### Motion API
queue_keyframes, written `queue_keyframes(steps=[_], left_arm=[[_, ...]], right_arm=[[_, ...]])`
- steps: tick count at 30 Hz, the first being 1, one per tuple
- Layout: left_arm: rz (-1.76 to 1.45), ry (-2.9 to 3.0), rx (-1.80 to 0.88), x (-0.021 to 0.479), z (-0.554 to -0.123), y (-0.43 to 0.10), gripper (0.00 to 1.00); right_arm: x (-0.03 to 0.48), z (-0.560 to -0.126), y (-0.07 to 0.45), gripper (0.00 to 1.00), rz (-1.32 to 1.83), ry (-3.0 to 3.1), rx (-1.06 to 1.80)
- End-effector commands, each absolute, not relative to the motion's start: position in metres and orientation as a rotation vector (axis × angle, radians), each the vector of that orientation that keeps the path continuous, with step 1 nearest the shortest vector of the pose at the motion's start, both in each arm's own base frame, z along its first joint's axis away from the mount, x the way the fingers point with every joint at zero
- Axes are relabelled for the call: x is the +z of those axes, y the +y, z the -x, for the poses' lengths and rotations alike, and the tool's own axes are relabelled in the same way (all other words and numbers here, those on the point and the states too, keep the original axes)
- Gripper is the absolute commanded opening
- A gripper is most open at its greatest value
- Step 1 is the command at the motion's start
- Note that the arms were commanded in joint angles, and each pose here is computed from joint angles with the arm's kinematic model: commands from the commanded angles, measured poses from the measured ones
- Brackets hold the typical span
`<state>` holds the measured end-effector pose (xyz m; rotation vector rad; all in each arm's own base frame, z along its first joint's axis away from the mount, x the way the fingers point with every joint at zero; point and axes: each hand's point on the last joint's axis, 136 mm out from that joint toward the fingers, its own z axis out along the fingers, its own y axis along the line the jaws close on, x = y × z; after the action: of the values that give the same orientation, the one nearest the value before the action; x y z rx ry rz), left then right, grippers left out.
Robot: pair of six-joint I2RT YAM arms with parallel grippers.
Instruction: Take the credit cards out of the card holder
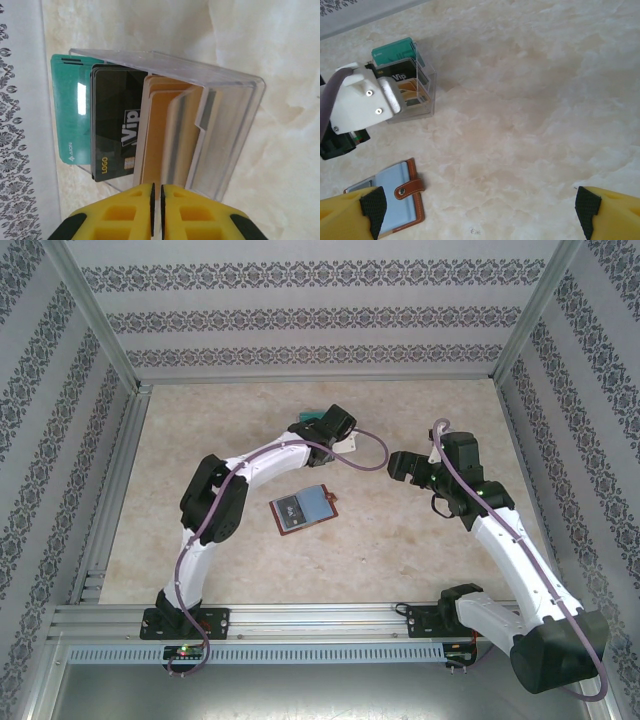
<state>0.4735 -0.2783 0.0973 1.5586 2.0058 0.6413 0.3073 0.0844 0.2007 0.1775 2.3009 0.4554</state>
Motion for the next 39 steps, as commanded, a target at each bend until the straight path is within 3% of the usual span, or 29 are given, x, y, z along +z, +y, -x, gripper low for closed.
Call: queue_keyframes(steps=[1,12,16,26,28,30,39], left_arm=[[-1.517,1.994,0.683,0.097,-0.488,-0.278,0.19],[-1.372,2.037,0.644,0.116,-0.498,-0.274,0.26],[-1.207,2.075,0.523,0.147,-0.493,-0.273,0.45],[-0.792,2.196,0.265,0.201,-0.45,-0.239,0.72],[-0.694,2.223,0.218,0.207,-0.439,-0.228,0.83],[-0.6,2.238,0.159,0.213,-0.426,-0.218,1.0],[-0.18,2.278,-0.133,0.21,-0.364,-0.169,0.99]], right_arm=[[0.199,-0.304,0.084,0.98,-0.199,2.298,0.479],[0.203,-0.303,0.085,0.98,-0.198,2.29,0.494],[0.204,-0.306,0.091,0.98,-0.2,2.302,0.535],[0.206,-0.313,0.134,0.98,-0.039,2.345,0.644],[0.205,-0.314,0.147,0.98,0.003,2.356,0.66],[0.202,-0.314,0.161,0.98,0.047,2.372,0.644],[0.19,-0.312,0.223,0.98,0.219,2.414,0.72]])
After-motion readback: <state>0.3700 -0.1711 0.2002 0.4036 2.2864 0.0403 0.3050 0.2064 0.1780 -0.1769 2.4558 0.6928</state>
